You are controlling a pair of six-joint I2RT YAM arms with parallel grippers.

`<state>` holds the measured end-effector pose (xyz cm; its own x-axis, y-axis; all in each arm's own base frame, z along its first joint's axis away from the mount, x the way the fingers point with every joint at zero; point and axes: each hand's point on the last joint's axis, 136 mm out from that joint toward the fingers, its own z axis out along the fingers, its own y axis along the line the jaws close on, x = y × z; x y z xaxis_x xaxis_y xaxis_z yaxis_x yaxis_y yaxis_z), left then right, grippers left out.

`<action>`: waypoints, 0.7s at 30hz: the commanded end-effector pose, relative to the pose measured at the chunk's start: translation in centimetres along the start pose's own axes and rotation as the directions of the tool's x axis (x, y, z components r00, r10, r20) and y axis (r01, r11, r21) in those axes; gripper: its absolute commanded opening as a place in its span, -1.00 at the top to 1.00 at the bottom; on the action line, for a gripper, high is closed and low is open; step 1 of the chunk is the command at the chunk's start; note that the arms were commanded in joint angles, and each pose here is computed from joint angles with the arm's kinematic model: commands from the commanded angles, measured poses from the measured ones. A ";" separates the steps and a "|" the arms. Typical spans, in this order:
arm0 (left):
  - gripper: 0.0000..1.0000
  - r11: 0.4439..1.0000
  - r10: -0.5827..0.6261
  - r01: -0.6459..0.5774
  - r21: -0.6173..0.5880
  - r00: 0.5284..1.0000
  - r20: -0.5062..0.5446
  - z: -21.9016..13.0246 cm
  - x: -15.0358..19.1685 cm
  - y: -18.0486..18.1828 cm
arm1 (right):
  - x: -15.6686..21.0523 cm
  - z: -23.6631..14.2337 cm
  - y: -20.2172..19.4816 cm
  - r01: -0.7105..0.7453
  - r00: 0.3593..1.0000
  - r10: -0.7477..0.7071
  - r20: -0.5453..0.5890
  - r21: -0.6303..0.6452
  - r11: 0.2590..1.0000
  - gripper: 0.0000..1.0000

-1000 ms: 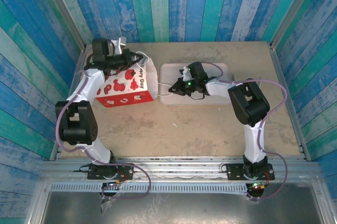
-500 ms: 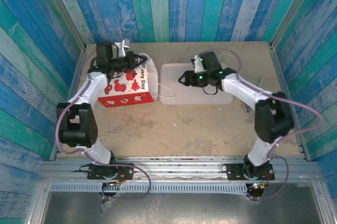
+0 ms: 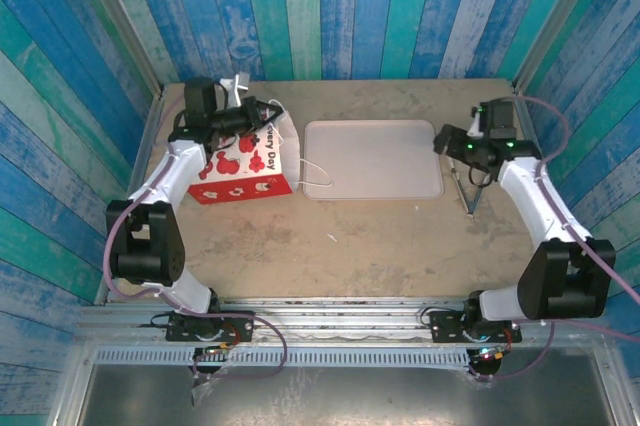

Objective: Take the fake bread out of the paper bag

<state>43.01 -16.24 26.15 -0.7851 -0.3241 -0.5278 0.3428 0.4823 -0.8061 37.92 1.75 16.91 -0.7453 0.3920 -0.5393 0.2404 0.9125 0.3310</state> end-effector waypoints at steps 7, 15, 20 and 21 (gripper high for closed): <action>0.88 0.998 0.061 -0.061 0.009 0.998 0.025 -1.2 0.0 -2.0 | 5.7 2.3 -7.4 0.155 0.921 -0.054 -0.385 0.236 0.959 -0.93; 0.87 0.997 0.068 -0.069 0.031 0.997 0.022 -1.2 -0.1 -2.5 | 6.7 4.4 -10.2 0.233 0.864 -0.057 -0.500 0.298 0.926 -0.91; 0.87 0.997 0.076 -0.077 0.031 0.997 0.020 -1.2 0.0 -2.6 | 6.9 5.5 -10.6 0.231 0.834 -0.049 -0.550 0.267 0.936 -0.92; 0.87 0.996 0.078 -0.078 0.033 0.997 0.021 -1.3 0.0 -2.7 | 7.1 5.7 -10.8 0.236 0.822 -0.048 -0.567 0.263 0.936 -0.91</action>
<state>42.92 -16.22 25.80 -0.7847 -0.3191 -0.5314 0.3450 0.4874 -0.8021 33.99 -4.31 5.59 -0.9674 0.2398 -0.0813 0.2418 0.9702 -0.0157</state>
